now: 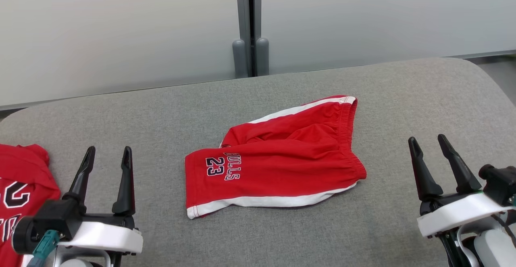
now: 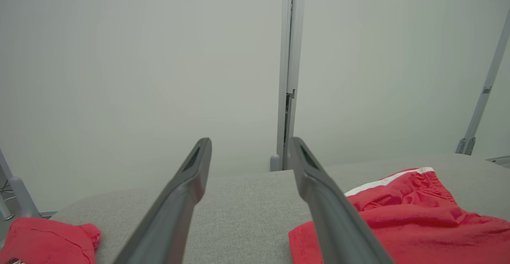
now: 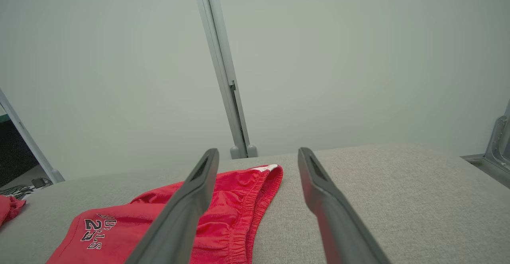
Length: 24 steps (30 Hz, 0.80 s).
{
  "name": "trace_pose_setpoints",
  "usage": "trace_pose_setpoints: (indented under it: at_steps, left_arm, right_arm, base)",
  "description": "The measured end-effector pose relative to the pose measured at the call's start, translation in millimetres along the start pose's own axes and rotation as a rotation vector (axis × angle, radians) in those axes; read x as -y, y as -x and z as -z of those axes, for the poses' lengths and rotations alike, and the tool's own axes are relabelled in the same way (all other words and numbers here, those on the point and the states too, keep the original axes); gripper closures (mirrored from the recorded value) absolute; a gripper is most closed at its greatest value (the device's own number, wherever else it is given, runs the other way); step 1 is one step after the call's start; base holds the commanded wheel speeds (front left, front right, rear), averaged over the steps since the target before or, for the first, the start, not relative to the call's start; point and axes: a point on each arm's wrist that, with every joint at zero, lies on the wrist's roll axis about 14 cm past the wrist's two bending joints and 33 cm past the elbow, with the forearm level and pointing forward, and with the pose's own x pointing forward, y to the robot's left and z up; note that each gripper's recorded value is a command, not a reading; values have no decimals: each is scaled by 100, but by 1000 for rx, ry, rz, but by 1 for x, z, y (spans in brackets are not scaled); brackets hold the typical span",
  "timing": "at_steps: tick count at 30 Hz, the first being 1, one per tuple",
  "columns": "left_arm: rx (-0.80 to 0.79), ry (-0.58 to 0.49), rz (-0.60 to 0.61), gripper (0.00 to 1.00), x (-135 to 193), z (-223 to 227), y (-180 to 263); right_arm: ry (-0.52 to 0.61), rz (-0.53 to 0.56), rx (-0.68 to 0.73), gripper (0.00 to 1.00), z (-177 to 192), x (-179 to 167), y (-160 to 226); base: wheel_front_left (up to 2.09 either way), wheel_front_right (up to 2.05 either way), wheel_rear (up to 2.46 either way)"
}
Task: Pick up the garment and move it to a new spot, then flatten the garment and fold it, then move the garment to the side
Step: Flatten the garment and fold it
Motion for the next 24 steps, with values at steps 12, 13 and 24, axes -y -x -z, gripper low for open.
trace_pose_setpoints:
  at_steps: [12, 13, 24]
  left_arm:
    - [-51, 23, -127, 0, -11, 21, 36]
    - [-62, 28, -125, 0, -11, 24, 38]
    - [-61, 53, -107, 0, -9, 27, 36]
  right_arm:
    - [15, 2, -8, 0, 14, -16, 14]
    - [15, -3, -15, 0, 16, -17, 15]
    - [51, -26, -36, 0, 19, -18, 17]
  base:
    - [0, 0, 0]
    - [0, 0, 0]
    - [0, 0, 0]
